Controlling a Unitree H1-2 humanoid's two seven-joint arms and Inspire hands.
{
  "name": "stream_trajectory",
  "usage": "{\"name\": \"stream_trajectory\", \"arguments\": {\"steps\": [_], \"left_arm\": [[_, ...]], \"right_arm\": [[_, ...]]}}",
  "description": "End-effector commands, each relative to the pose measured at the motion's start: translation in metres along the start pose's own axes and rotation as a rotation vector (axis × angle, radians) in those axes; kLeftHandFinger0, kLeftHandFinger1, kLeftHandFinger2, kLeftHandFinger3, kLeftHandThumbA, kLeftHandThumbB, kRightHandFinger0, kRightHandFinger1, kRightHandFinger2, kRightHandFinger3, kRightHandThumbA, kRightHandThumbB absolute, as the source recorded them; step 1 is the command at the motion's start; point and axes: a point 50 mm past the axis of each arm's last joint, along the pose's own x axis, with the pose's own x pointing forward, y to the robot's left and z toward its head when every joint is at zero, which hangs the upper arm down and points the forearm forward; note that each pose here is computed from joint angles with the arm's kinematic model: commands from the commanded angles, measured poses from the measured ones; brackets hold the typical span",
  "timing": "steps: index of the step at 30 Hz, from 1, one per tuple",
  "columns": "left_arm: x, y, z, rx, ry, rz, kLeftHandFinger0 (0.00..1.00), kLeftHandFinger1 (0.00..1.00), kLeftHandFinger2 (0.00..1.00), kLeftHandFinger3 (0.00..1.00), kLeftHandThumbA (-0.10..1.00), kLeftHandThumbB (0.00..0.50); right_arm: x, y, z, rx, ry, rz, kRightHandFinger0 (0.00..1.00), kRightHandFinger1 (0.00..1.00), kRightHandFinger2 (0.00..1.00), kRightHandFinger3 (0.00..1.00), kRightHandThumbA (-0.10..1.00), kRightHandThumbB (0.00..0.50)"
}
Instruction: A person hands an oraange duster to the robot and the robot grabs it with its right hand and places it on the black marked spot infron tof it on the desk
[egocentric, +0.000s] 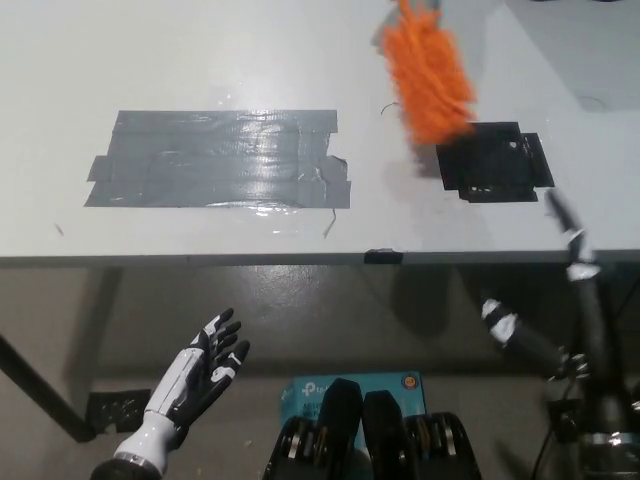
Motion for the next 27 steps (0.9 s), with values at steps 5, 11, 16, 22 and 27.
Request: {"name": "stream_trajectory", "arguments": {"steps": [5, 11, 16, 22, 27], "left_arm": [[0.005, 0.010, 0.010, 0.088, -0.044, -0.027, 1.00, 1.00, 1.00, 1.00, 0.69, 0.160], [0.007, 0.011, 0.012, 0.109, -0.047, -0.027, 1.00, 1.00, 1.00, 1.00, 0.70, 0.186], [0.009, 0.011, 0.017, 0.105, -0.057, -0.033, 1.00, 1.00, 1.00, 1.00, 0.68, 0.175], [0.011, 0.011, 0.018, 0.137, -0.050, -0.028, 1.00, 1.00, 1.00, 1.00, 0.72, 0.210], [0.011, 0.011, 0.020, 0.142, -0.051, -0.032, 1.00, 1.00, 1.00, 1.00, 0.71, 0.203]], "right_arm": [[0.093, -0.027, 0.080, -0.069, -0.154, -0.023, 1.00, 1.00, 1.00, 1.00, 0.98, 0.291], [0.170, -0.013, 0.076, -0.114, -0.049, 0.065, 1.00, 1.00, 1.00, 1.00, 0.95, 0.309], [0.218, -0.004, 0.070, -0.196, 0.015, 0.084, 1.00, 1.00, 1.00, 1.00, 0.92, 0.310], [0.263, 0.009, 0.058, -0.263, 0.093, 0.110, 1.00, 1.00, 1.00, 1.00, 0.91, 0.315], [0.296, 0.019, 0.036, -0.318, 0.215, 0.129, 1.00, 1.00, 1.00, 1.00, 0.90, 0.333]]}}
